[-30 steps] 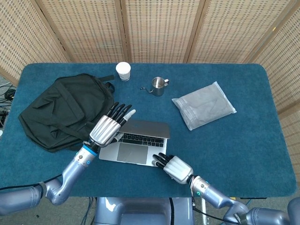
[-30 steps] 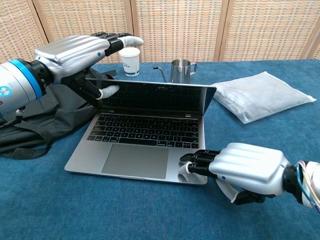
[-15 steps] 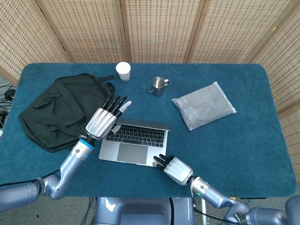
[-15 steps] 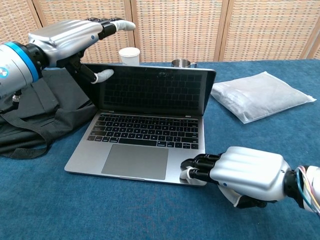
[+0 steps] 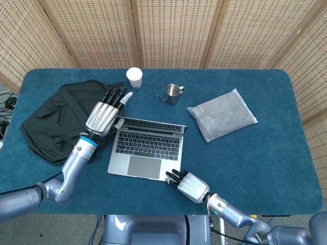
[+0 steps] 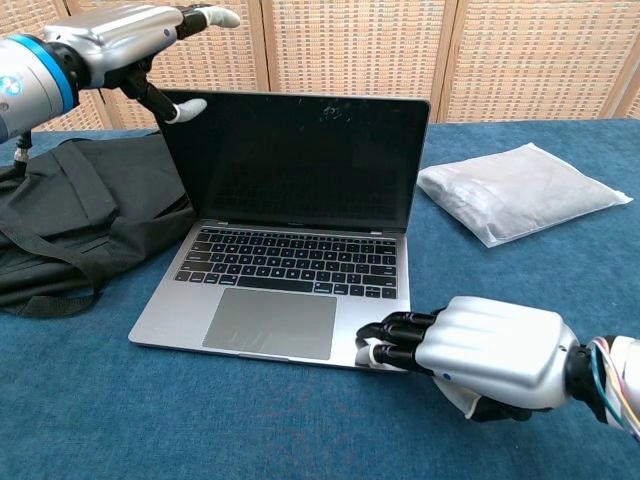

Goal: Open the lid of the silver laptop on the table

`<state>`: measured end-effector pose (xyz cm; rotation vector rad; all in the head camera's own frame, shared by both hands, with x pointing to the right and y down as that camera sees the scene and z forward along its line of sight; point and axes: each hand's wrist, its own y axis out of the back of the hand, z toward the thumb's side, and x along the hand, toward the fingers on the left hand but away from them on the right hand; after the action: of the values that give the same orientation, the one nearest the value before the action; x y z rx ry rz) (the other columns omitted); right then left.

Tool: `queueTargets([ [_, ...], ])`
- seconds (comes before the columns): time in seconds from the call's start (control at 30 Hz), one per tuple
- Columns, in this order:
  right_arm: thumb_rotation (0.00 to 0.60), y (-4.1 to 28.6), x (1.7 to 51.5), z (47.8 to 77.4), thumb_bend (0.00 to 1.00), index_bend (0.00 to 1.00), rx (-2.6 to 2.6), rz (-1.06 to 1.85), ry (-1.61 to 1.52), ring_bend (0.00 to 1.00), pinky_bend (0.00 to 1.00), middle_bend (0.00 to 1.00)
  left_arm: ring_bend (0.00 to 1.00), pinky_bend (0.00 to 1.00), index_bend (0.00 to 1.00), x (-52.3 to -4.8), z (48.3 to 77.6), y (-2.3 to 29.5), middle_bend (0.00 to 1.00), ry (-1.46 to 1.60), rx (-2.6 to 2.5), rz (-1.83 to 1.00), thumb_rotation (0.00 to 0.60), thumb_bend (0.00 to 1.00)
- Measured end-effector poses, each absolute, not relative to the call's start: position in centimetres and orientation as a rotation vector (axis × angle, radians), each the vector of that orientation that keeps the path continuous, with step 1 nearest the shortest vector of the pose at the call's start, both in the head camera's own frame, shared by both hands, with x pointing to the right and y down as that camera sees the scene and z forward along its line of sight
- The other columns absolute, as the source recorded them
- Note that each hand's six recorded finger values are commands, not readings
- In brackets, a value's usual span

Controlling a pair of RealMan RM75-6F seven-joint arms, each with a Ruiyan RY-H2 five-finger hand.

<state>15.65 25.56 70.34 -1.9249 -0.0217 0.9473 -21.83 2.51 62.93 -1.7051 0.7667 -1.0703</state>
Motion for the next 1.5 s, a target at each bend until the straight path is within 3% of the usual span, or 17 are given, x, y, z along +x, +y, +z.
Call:
queueTargets([
  [0.3, 0.600, 25.7, 15.8, 70.4, 1.00, 0.06, -1.925, 0.956, -0.016, 0.01, 0.32, 0.00, 0.00, 0.00, 0.00, -23.8, 63.9, -0.6, 0.00, 0.795, -1.684, -1.179, 0.600, 0.44],
  [0.93, 0.600, 25.7, 15.7, 70.3, 0.98, 0.06, -1.938, 0.962, -0.047, 0.01, 0.32, 0.00, 0.00, 0.00, 0.00, -24.8, 65.7, -2.8, 0.00, 0.891, -1.739, -1.240, 0.600, 0.44],
  [1.17, 0.600, 24.9, 15.6, 69.8, 0.98, 0.06, -1.949, 0.959, -0.119, 0.01, 0.32, 0.00, 0.00, 0.00, 0.00, -24.8, 64.0, -2.0, 0.00, 0.941, -1.776, -1.151, 0.600, 0.44],
  [1.4, 0.600, 21.5, 16.7, 66.5, 0.98, 0.06, -1.912, 0.916, -0.312, 0.01, 0.32, 0.00, 0.00, 0.00, 0.00, -27.2, 59.4, -0.5, 0.00, 1.028, -1.762, -0.990, 0.600, 0.44],
  [1.47, 0.600, 20.1, 17.8, 65.3, 0.95, 0.06, -1.876, 0.917, -0.388, 0.01, 0.31, 0.00, 0.00, 0.00, 0.00, -29.0, 58.1, 0.0, 0.00, 1.047, -1.725, -0.976, 0.600, 0.43],
  [1.5, 0.600, 19.4, 18.5, 64.9, 0.88, 0.06, -1.861, 0.922, -0.425, 0.01, 0.30, 0.00, 0.00, 0.00, 0.00, -30.0, 57.5, 0.3, 0.00, 1.059, -1.706, -0.978, 0.600, 0.42],
])
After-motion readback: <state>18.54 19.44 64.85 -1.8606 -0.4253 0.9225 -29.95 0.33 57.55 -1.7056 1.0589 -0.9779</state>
